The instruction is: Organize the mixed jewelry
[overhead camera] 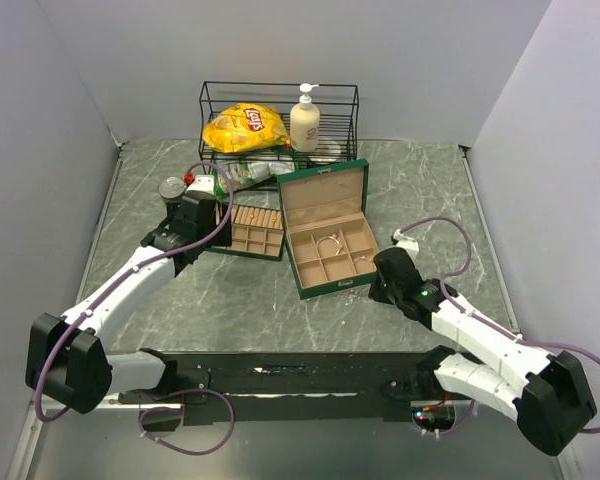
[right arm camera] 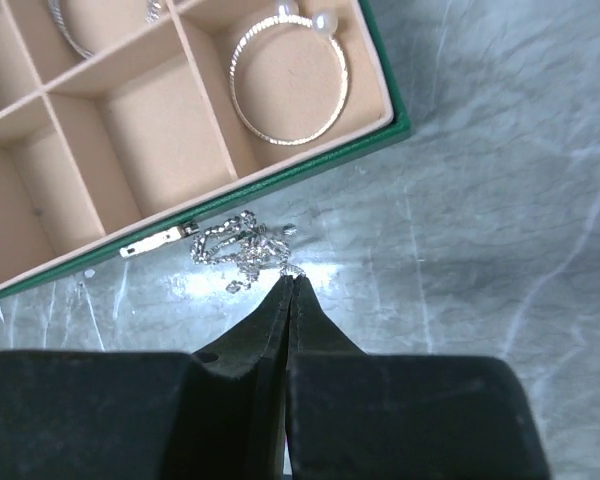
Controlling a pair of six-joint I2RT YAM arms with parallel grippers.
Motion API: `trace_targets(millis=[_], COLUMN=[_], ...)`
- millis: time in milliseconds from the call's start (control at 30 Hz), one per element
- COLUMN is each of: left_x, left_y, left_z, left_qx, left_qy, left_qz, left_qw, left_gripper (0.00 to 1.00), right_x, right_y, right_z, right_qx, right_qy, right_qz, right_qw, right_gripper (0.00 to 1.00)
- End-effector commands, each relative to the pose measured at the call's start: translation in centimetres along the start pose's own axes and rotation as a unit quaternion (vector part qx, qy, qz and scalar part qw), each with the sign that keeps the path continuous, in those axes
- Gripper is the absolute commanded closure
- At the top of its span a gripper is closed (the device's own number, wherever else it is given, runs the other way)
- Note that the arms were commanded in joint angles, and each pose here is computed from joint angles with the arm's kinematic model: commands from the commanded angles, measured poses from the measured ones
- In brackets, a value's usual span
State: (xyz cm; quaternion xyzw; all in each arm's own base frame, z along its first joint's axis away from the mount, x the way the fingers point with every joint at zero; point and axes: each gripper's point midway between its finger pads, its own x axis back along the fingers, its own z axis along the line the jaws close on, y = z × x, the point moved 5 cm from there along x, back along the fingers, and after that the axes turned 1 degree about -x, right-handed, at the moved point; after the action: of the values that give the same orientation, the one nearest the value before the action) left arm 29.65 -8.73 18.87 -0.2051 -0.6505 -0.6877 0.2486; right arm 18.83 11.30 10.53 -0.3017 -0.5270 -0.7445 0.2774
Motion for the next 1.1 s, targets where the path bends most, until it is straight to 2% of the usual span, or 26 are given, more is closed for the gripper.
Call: trace_targets(millis=[0, 467, 1067], left_x=[0.1, 0.2, 0.2], left_y=[0.8, 0.8, 0.8], left_z=[-0.4, -0.3, -0.4], left_qx=[0.004, 0.002, 0.002], left_qy=[-0.008, -0.008, -0.012], left_qz=[-0.012, -0.012, -0.011], left_qw=[1.0, 1.0, 1.0], left_gripper=[0.04, 0.04, 0.04], right_x=[2.0, 5.9, 10.7], right_y=[3.3, 8.2, 14.0], right_z=[0.9, 2.2, 5.0], right_qx=[0.035, 0.08, 0.086], right_qy=[0.008, 0.026, 0.07], right_qz=[-0.054, -0.129, -0.206], right_qw=[0.998, 0.988, 0.972], right_gripper=[1.0, 1.0, 0.98])
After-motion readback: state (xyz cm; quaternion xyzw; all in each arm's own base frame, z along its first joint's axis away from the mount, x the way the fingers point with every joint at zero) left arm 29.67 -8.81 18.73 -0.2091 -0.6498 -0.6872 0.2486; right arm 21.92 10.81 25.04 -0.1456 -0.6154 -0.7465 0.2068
